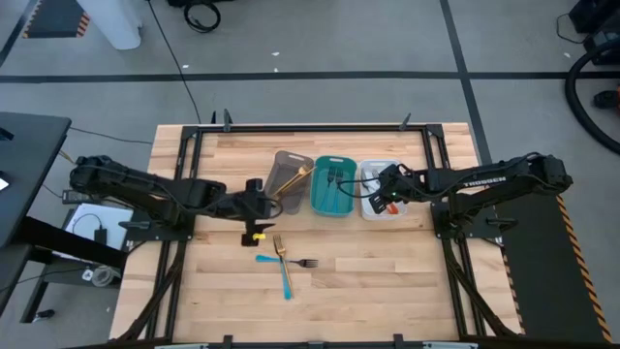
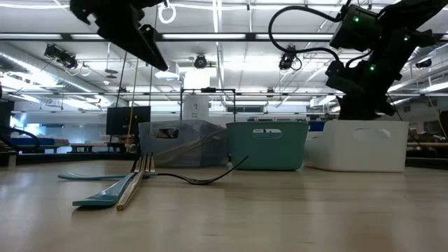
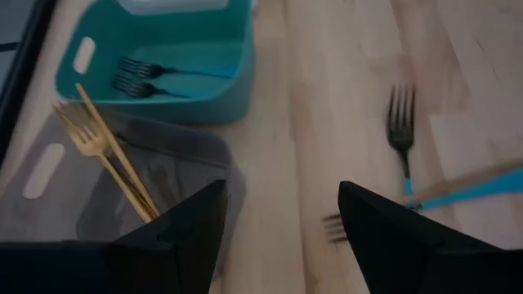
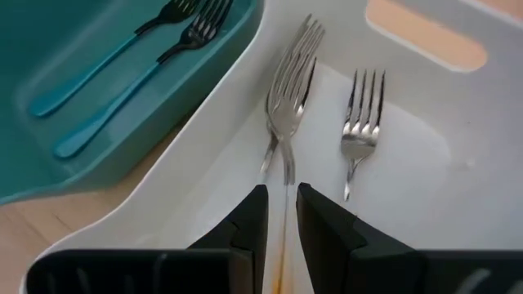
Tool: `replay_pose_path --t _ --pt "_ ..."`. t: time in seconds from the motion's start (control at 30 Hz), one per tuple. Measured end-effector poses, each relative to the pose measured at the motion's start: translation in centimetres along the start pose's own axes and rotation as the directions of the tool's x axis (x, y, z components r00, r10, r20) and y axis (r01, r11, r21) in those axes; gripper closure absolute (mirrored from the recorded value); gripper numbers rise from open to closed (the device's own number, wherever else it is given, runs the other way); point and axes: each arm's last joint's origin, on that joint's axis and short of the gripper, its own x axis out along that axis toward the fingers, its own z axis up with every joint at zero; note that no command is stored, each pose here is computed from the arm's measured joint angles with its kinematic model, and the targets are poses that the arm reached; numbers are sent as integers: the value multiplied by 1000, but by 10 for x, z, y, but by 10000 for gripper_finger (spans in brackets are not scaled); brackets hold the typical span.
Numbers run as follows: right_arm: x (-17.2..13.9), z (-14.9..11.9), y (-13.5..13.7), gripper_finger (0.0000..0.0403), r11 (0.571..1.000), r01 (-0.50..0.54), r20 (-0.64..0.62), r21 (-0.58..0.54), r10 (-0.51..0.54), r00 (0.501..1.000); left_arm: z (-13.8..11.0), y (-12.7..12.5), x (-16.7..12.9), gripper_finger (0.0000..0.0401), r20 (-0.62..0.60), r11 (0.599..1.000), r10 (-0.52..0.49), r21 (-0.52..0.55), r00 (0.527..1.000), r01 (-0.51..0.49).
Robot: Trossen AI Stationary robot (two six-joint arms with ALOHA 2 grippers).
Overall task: Sort silverware by color (type)
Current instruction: Put the gold fork into the black bin
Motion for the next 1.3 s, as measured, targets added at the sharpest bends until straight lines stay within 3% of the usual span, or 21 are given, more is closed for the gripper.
replay_pose_path --t 0.27,0.4,0.7,0.87,1.13,1.3 --pt "-1 5 3 328 999 -1 75 -54 5 997 -3 -16 -4 157 -18 997 -47 57 999 48" --pt "-2 10 7 328 996 -30 123 -80 40 992 -6 -23 7 157 83 998 -43 48 996 39" --pt "-23 14 5 328 993 -72 232 -95 92 968 -24 -30 19 157 89 996 -80 57 993 75" --pt "-38 16 10 328 984 -112 332 -136 152 931 -21 -35 17 157 115 983 -151 124 982 137" --pt "-51 16 30 328 955 -166 449 -246 264 854 -11 -42 16 157 219 979 -172 144 960 143" --pt "-57 14 45 328 936 -177 509 -304 317 801 -11 -47 28 157 209 979 -165 156 964 133"
